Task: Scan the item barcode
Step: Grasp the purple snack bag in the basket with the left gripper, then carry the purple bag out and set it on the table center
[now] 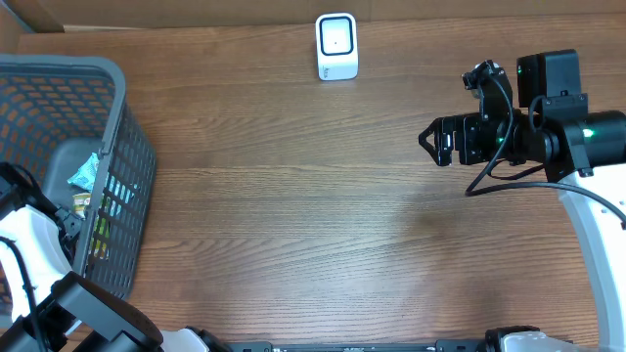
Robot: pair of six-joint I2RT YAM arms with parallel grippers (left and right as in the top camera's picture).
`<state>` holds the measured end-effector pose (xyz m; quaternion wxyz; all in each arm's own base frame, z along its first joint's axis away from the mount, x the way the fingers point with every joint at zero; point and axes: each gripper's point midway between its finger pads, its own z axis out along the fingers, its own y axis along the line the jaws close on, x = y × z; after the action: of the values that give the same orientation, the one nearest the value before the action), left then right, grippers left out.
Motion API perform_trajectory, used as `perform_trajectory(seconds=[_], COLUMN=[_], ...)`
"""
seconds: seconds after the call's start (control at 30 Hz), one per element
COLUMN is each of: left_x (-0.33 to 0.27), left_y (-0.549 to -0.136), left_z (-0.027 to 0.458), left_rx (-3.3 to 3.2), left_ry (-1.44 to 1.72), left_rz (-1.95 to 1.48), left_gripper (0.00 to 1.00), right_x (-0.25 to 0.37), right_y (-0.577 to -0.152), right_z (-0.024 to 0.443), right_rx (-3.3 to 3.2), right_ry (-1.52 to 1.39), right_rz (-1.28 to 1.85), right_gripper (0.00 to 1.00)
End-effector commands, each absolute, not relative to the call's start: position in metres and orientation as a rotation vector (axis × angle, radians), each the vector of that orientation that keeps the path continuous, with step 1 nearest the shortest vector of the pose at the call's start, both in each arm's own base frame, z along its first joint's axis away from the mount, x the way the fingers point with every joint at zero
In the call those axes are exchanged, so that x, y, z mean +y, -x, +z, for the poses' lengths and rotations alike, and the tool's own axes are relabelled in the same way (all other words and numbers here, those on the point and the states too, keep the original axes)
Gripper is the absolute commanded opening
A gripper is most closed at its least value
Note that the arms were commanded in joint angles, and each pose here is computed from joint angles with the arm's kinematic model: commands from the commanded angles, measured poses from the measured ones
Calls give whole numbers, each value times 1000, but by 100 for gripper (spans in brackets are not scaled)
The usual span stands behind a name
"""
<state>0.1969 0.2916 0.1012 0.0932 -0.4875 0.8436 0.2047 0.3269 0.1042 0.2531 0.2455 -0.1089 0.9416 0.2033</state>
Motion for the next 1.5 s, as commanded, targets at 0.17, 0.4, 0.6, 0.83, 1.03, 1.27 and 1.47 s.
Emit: perform_trajectory(seconds=[0.17, 0.4, 0.6, 0.83, 1.03, 1.27, 1.47], left_x=[286, 285, 290, 284, 243, 114, 32], left_y=[-178, -177, -199, -250, -300, -345, -335], left_z=[86, 85, 121, 206, 276, 366, 428], left_rx=[2523, 2528, 2456, 2380, 2353, 2263, 2123], left_ry=[1515, 1516, 1518, 1352, 1038, 344, 6], left_rz=[647, 646, 572, 376, 86, -393, -442], left_gripper=[80, 4, 4, 4, 5, 4, 4], right_x=[105, 105, 105, 103, 99, 99, 99], right_y=[-328, -328, -328, -329, -330, -330, -330], right_z=[253, 253, 253, 253, 251, 251, 251], right_rx=[2563, 2563, 2562, 2564, 2570, 2570, 2570], right_ry=[306, 306, 306, 302, 293, 292, 292], right_rz=[544, 544, 543, 529, 495, 496, 496], right_gripper=[100, 100, 100, 100, 100, 100, 100])
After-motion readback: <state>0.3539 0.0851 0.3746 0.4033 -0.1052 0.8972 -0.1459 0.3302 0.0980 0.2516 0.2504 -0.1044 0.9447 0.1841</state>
